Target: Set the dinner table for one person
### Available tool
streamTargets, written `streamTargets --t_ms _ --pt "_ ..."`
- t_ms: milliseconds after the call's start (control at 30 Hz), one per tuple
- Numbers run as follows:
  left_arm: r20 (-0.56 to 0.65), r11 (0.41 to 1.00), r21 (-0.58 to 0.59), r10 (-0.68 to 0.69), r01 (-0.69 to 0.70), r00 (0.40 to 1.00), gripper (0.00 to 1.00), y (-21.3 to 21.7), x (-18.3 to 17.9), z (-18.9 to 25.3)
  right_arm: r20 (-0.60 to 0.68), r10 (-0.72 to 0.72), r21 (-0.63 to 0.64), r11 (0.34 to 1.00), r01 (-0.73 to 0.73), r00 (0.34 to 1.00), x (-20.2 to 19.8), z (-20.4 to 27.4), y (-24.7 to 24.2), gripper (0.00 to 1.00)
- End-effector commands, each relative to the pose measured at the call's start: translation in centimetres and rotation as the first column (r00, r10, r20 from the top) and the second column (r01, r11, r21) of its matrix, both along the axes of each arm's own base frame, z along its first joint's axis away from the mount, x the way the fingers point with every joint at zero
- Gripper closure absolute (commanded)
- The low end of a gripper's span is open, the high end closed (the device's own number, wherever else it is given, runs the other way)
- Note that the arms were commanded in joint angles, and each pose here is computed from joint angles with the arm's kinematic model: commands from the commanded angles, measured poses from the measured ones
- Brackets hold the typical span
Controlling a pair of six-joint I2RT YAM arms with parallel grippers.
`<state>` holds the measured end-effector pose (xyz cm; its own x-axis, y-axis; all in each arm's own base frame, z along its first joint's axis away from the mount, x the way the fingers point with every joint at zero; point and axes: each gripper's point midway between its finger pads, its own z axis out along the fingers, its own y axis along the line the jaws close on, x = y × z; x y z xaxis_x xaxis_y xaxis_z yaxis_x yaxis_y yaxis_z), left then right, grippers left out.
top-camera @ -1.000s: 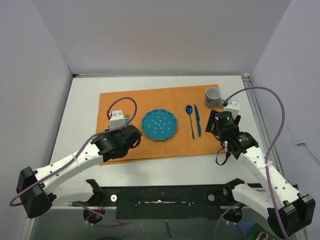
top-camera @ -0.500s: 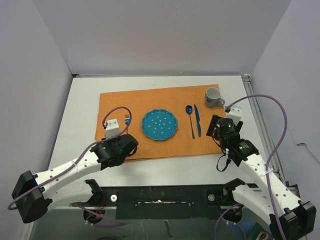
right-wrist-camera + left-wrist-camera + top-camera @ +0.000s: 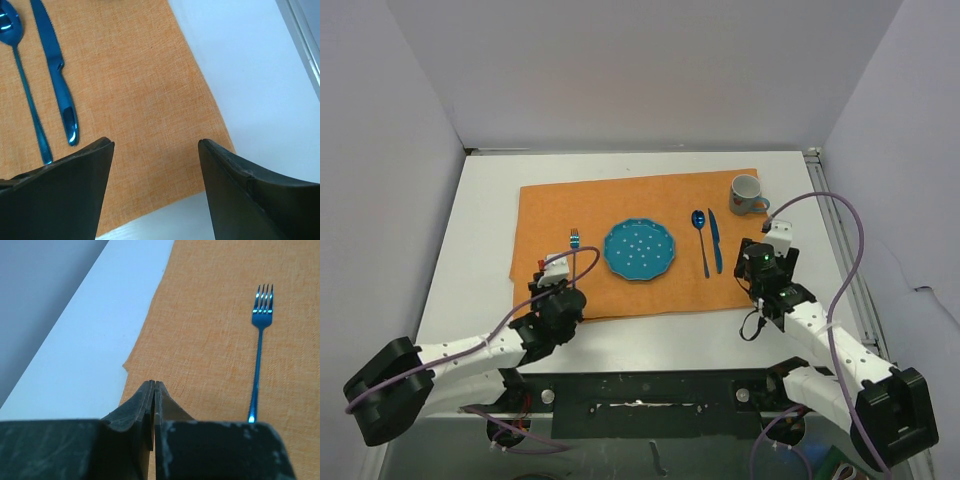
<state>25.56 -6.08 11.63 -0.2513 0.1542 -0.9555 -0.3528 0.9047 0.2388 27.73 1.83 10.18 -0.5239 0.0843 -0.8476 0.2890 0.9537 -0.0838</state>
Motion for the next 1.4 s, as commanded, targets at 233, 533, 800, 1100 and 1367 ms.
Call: streamTargets --t_ms 233,533,800,1100,1367 --pt "0.289 0.988 -0.125 -0.052 0.092 0.956 0.64 2.1 0.2 3.8 0.110 -0.024 -0.123 0.992 0.038 0.994 4.7 0.5 -1.8 0.32" --pt "0.215 0.990 -0.138 0.017 0.013 0.976 0.80 4.4 3.5 1.9 0.307 0.092 -0.232 0.973 -0.019 0.947 7.2 2.2 -4.8 0.24" --pt "0.230 0.977 -0.209 0.018 0.031 0.973 0.78 7.4 6.9 0.8 0.298 0.136 -0.162 0.983 -0.090 0.945 10.5 -0.6 -6.9 0.25" --pt "0.219 0.981 -0.183 -0.021 0.062 0.976 0.80 8.8 8.7 -0.7 0.341 0.097 -0.119 0.991 -0.059 0.935 10.6 -0.9 -8.8 0.25" --pt "0.216 0.984 -0.135 -0.089 0.119 0.972 0.81 8.0 10.1 -1.5 0.300 0.061 -0.101 0.994 -0.032 0.952 11.3 -1.8 -9.5 0.39"
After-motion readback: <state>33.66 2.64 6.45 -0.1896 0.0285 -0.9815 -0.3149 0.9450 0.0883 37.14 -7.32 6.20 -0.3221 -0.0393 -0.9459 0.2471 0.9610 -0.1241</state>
